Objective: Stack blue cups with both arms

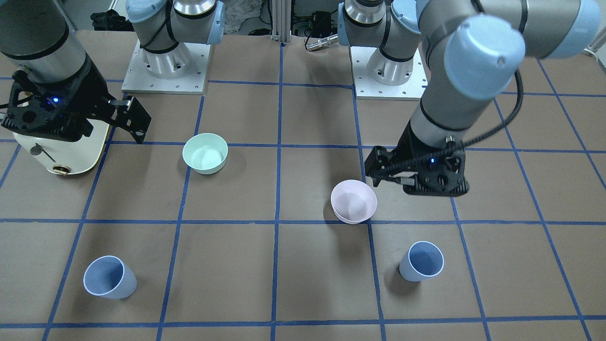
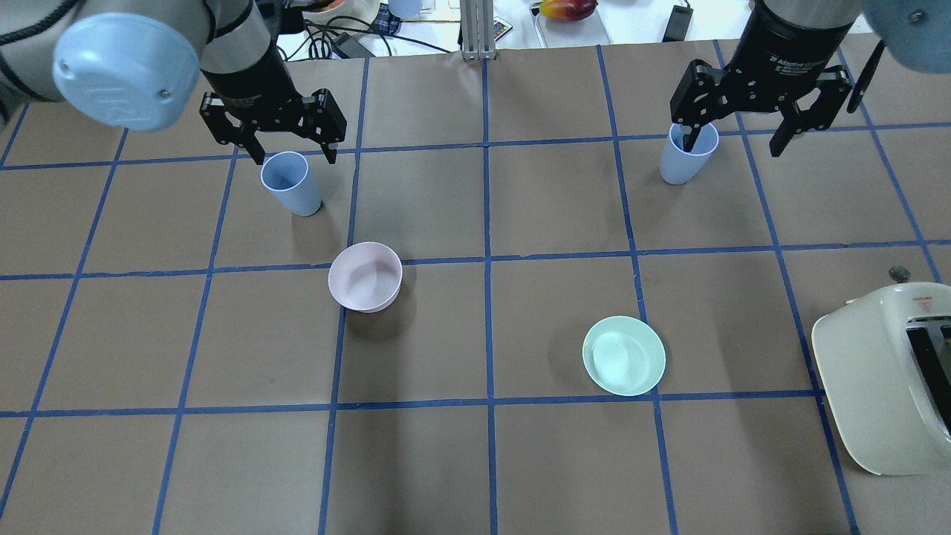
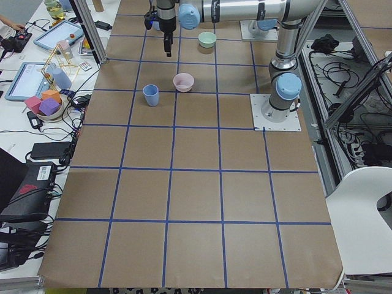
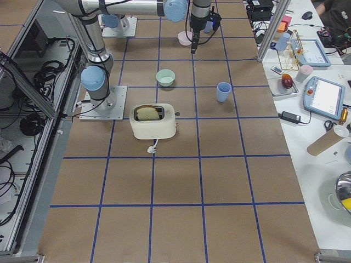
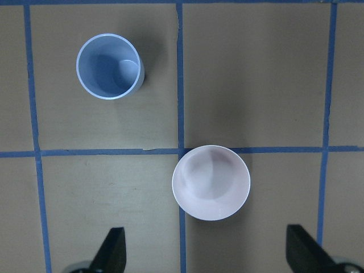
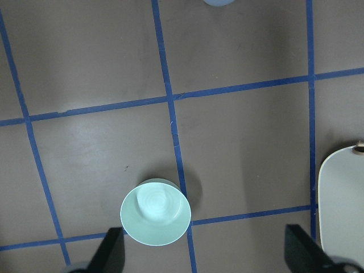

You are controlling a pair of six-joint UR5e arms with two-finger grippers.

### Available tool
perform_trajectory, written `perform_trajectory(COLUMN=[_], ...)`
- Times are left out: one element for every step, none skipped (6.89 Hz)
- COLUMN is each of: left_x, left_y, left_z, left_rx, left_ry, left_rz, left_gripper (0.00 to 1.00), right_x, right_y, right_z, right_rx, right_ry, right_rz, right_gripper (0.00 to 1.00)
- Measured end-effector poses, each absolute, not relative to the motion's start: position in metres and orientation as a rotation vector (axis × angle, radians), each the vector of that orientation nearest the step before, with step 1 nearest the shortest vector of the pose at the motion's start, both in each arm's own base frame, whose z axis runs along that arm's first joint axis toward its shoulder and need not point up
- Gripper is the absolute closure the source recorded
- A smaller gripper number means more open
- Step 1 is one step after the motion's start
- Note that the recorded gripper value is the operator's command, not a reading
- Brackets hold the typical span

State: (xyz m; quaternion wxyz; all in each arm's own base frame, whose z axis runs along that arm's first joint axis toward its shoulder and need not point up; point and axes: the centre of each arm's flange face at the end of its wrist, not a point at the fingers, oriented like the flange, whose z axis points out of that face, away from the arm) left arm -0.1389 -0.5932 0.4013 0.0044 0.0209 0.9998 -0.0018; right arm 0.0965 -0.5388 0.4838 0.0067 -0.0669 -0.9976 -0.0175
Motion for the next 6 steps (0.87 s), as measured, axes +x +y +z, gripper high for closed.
perform_trajectory(left_x=[-0.125, -0.117, -0.11, -0.107, -0.106, -0.104], left_y=[-0.619, -0.638, -0.653, -0.661, -0.662, -0.661], left_z=[0.362, 0.332, 0.304, 0.281, 0.264, 0.251], left_rx=[0.083, 0.124, 0.17, 0.195, 0.211, 0.222], left_ry=[3.128, 3.115, 3.094, 3.081, 3.071, 3.054], left_rz=[-0.058, -0.109, -0.137, -0.139, -0.116, -0.085], left_gripper=[0.03, 0.18, 0.43, 0.86, 1.0, 1.0], right_x=[0.091, 0.08, 0.066, 0.053, 0.039, 0.021], right_y=[-0.559, -0.585, -0.617, -0.646, -0.671, -0.689], right_z=[0.476, 0.464, 0.448, 0.428, 0.405, 0.381], right_rx=[-0.207, -0.214, -0.217, -0.206, -0.187, -0.168], right_ry=[-3.119, -3.118, -3.117, -3.116, -3.115, -3.119], right_rz=[-0.022, 0.0, 0.023, 0.039, 0.054, 0.053], right_gripper=[0.0, 0.0, 0.0, 0.0, 0.0, 0.0])
